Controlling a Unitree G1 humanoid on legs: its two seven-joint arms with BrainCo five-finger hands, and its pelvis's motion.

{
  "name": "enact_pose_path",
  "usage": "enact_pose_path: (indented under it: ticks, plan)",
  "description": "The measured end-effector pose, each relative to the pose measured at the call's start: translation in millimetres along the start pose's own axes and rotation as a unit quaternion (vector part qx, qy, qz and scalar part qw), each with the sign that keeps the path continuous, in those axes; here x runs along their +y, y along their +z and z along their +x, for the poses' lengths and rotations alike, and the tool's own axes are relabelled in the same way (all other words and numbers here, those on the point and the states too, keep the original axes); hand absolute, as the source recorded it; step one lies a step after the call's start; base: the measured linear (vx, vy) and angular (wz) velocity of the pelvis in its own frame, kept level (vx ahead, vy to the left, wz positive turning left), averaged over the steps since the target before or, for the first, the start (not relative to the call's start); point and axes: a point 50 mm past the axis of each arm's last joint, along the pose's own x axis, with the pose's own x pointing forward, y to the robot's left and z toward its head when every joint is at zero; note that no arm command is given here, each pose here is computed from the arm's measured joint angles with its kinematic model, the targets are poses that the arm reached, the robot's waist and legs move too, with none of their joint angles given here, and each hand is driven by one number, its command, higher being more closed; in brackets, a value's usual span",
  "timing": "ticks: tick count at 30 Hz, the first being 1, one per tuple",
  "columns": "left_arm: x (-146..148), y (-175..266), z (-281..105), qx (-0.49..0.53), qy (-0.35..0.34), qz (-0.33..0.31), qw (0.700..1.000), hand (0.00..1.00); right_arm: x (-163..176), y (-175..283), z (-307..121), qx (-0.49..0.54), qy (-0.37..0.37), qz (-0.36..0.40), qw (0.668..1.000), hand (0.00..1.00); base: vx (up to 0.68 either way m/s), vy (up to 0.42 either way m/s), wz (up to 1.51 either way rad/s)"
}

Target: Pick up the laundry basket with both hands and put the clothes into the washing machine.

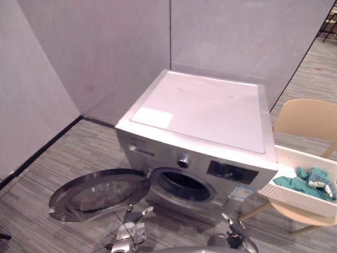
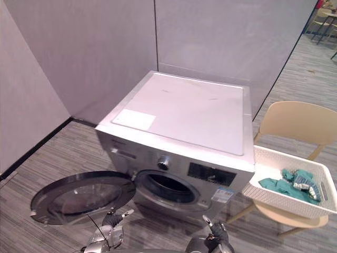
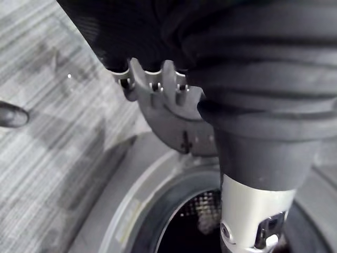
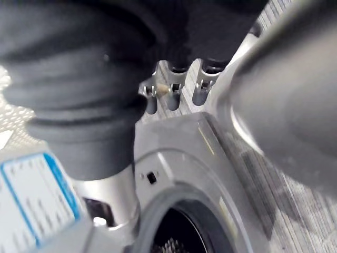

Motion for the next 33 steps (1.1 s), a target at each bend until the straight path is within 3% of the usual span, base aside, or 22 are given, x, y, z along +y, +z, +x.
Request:
enact_pose_path:
  ticks: [3,7,12,20,27,33]
  plan:
    - [-13,-22,-7,0.041,-0.017,-0.014,0.999,0.00,-23,11,3,-0.002,-0.035,-0.001,0.999,0.00,0.08,-0.523,0.31]
    - [1,-38,-9,0.073,0.015,-0.056,0.996,0.00,-53,4,-1,0.019,-0.085,0.017,0.996,0.00,0.04,-0.503,0.49]
    - [6,-34,-7,0.067,0.017,-0.050,0.996,0.00,-61,7,1,0.020,-0.106,0.041,0.993,0.00,0.02,-0.259,0.32]
    - [8,-33,-6,0.070,0.006,-0.015,0.997,0.00,-35,30,9,-0.015,-0.065,0.044,0.997,0.00,-0.03,-0.015,-0.21]
    - [2,-29,-4,0.059,-0.028,0.066,0.996,0.00,-37,-2,1,0.024,-0.058,0.037,0.997,0.00,-0.13,0.065,0.03]
    - [23,-21,1,0.049,-0.017,0.097,0.994,0.00,-19,1,2,0.015,-0.024,0.014,0.999,0.00,-0.05,0.046,-0.37]
